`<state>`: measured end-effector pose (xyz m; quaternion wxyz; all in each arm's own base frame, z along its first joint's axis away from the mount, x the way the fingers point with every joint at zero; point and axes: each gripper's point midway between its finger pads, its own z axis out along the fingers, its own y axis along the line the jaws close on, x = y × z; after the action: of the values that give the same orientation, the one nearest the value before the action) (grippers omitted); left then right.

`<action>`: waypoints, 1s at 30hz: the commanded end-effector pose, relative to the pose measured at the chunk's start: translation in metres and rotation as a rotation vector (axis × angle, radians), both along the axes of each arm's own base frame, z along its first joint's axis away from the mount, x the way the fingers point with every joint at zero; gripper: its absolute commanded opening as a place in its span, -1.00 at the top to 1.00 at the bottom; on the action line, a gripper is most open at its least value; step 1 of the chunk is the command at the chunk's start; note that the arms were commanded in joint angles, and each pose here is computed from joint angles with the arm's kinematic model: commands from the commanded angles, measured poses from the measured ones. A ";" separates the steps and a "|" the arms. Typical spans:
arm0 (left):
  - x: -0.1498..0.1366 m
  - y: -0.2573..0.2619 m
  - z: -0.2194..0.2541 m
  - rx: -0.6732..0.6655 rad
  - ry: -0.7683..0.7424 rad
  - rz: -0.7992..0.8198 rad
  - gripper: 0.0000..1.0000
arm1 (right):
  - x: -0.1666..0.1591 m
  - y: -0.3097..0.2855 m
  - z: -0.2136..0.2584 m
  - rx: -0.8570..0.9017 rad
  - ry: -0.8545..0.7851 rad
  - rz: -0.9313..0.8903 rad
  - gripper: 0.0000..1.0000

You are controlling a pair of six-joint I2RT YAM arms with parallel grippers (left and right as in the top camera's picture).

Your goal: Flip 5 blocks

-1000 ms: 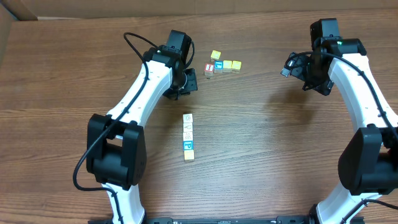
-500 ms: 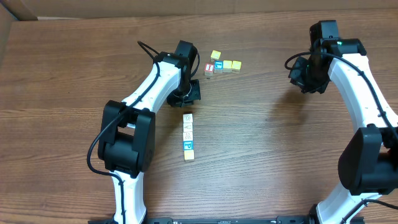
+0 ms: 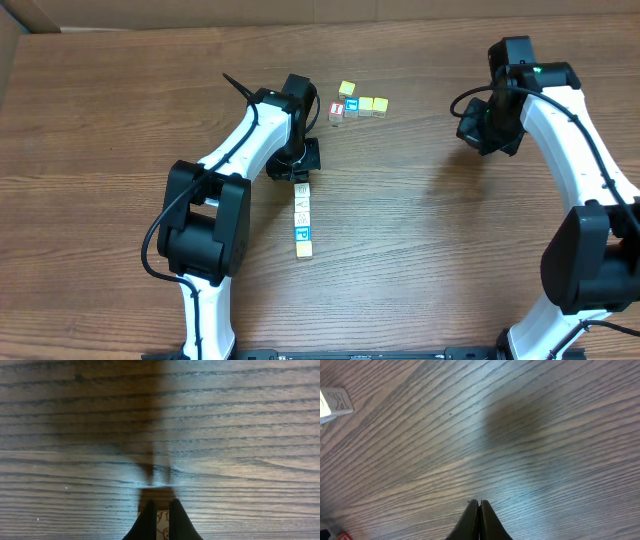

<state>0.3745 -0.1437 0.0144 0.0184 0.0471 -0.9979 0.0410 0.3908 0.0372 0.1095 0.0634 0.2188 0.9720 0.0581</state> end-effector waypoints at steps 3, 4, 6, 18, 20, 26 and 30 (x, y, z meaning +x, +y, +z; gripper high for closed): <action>-0.006 -0.003 -0.003 -0.006 0.020 -0.034 0.92 | -0.009 0.012 -0.004 0.001 0.034 0.052 0.92; -0.007 -0.003 -0.003 -0.006 0.023 -0.034 0.92 | -0.011 0.015 -0.004 -0.002 0.041 0.072 0.92; -0.009 -0.002 -0.003 -0.003 0.030 -0.041 0.92 | -0.019 0.024 -0.005 -0.008 0.062 0.132 0.92; -0.011 -0.002 -0.003 -0.001 0.036 -0.063 0.92 | -0.094 0.099 -0.015 -0.055 0.246 0.575 0.92; -0.010 -0.001 -0.003 -0.001 0.034 -0.068 0.92 | -0.111 0.113 -0.022 -0.067 0.278 0.651 0.92; -0.009 -0.001 -0.003 -0.003 0.029 -0.065 0.92 | -0.160 0.164 -0.031 -0.082 0.236 0.869 0.92; -0.009 -0.001 -0.003 -0.003 0.030 -0.065 0.92 | -0.186 0.194 -0.012 -0.081 0.079 1.005 0.92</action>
<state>0.3684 -0.1422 0.0141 0.0298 0.0291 -0.9984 0.0386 0.2182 0.2159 0.0642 -0.0653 -0.2362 0.9695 0.0075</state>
